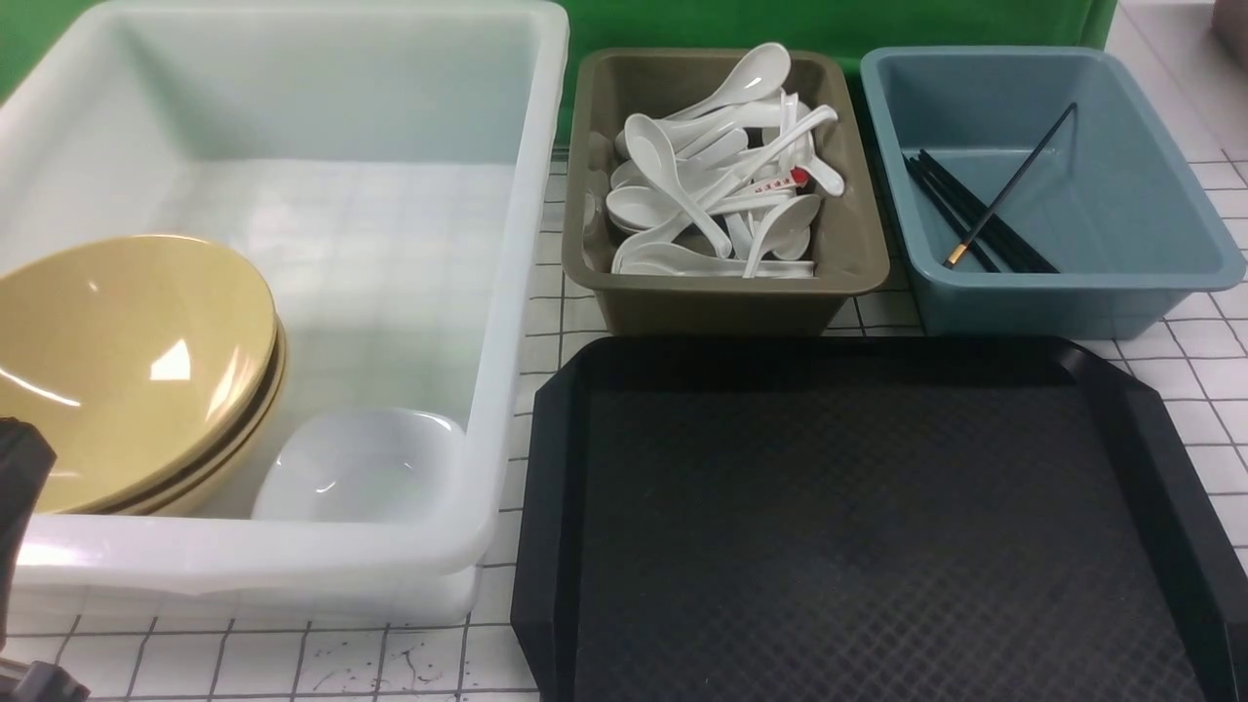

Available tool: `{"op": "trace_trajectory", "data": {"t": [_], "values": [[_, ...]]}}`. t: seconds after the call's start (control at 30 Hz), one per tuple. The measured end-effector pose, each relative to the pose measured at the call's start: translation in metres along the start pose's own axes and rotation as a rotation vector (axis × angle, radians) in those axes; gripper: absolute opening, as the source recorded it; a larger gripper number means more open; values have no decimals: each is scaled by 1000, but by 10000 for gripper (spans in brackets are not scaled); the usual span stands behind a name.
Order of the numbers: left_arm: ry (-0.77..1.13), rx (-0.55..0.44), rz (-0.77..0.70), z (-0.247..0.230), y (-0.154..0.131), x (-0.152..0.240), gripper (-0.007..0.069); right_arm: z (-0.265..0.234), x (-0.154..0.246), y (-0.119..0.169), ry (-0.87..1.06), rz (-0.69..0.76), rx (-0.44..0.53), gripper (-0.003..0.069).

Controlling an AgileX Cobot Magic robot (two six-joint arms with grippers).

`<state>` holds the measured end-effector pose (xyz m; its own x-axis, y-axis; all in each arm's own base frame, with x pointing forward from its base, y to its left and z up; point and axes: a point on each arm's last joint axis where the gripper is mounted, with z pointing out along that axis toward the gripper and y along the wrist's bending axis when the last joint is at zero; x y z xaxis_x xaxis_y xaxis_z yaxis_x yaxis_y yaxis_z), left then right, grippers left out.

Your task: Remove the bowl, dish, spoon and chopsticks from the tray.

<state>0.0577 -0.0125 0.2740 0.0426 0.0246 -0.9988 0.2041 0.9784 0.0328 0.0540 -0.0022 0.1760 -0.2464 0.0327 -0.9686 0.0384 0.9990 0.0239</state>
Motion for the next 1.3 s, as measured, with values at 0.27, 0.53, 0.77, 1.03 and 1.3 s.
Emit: {"op": "trace_trajectory", "data": {"t": [0.27,0.53,0.77,1.03,1.3], "values": [[1,0,0,0,0,0,-6,0,0,0,0,0,0,57],[11,-133,-27,-9,6,44,-6,0,0,0,0,0,0,67],[251,-196,-160,-9,7,96,-6,0,0,0,1,2,-1,73],[285,-198,-152,-10,7,98,-6,0,0,0,1,2,-1,78],[285,-198,-152,-10,7,98,-6,0,0,0,1,2,-1,88]]}}
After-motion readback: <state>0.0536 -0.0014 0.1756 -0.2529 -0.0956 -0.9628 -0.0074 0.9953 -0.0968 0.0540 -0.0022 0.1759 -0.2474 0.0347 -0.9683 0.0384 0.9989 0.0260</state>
